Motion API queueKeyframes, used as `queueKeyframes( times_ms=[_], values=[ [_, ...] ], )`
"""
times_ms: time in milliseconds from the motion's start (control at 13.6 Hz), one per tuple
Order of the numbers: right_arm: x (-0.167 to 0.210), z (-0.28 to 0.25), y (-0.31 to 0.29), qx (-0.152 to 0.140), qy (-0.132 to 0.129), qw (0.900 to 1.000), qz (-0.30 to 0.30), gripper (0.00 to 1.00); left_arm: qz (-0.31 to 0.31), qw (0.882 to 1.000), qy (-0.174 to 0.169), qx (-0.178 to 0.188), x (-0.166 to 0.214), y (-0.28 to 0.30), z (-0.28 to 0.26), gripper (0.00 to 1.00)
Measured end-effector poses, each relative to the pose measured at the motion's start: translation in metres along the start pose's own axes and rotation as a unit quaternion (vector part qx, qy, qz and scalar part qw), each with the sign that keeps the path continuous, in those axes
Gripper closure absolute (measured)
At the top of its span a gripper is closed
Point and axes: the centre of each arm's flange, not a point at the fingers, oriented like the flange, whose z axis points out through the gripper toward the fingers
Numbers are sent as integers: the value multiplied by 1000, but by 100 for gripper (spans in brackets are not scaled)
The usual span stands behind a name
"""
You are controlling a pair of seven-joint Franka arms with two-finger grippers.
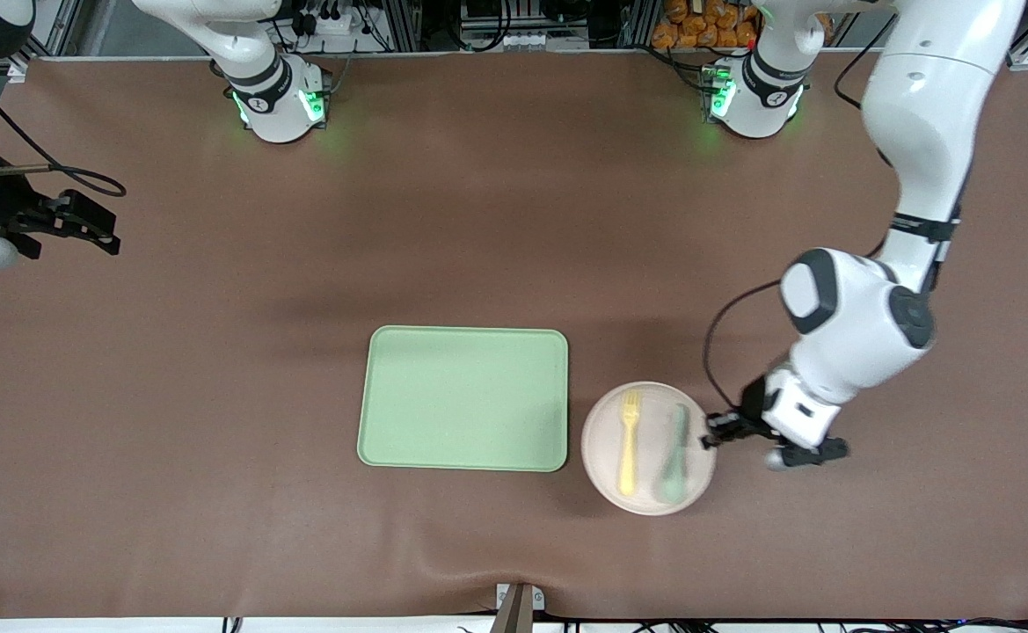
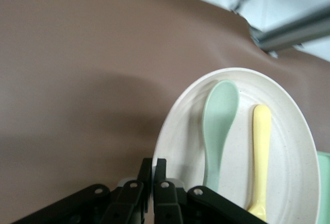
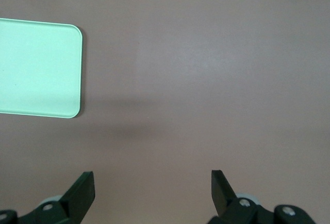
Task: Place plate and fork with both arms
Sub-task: 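Carry the plate with the left gripper over the green tray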
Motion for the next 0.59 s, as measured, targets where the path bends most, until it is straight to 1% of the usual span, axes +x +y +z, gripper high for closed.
queueKeyframes(
  times_ms=[147,367,587],
  values=[
    [0,0,0,0,0,1000,0,0,-10,1000,-16,-5,-29,42,19,95],
    [1,1,0,0,-1,1000,0,0,-12,999,-32,-11,-56,81,45,95],
    [1,3,0,0,-2,1000,0,0,-21,999,-31,-9,-71,109,69,95]
  ],
)
